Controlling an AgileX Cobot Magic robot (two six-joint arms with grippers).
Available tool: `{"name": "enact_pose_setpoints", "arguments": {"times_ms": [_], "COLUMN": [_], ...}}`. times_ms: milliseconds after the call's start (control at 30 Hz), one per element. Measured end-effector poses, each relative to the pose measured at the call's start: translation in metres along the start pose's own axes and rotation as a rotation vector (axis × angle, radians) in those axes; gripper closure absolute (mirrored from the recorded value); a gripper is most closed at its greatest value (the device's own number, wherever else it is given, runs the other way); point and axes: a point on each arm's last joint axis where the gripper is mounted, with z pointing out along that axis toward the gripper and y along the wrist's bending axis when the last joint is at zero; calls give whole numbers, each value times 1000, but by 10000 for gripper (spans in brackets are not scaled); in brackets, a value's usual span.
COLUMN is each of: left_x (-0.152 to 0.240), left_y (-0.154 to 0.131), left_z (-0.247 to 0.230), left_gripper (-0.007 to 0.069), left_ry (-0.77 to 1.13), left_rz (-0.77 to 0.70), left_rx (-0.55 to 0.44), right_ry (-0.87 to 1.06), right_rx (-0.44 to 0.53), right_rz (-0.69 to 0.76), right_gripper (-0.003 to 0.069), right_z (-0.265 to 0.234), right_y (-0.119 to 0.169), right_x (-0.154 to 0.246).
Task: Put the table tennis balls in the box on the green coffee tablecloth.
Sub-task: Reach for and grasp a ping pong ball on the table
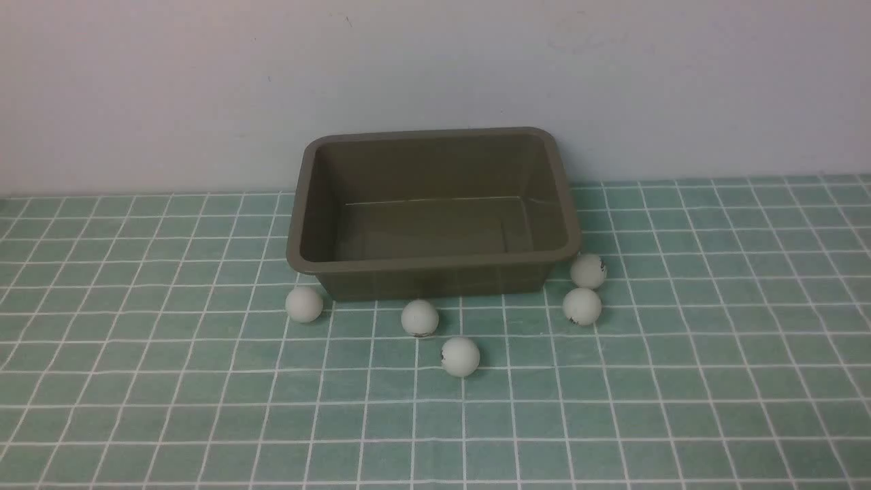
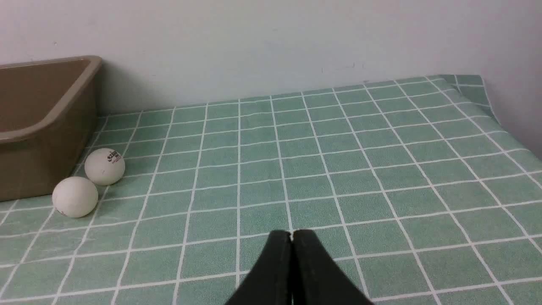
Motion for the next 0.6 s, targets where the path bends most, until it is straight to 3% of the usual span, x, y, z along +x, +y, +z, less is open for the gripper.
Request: {"name": "enact_pose_setpoints", "arguments": {"times_ms": [600], "left_x": [0], "left_y": [0], "left_z": [0], "left_gripper": [629], "left_ry": [0], "left_rz": [0], "left_rx": [0], "right_ry": [0], "right_rx": [0], "right_rz": [0], "right_gripper": [676], "right_z": [0], "right_y": [0], "right_x": [0]}}
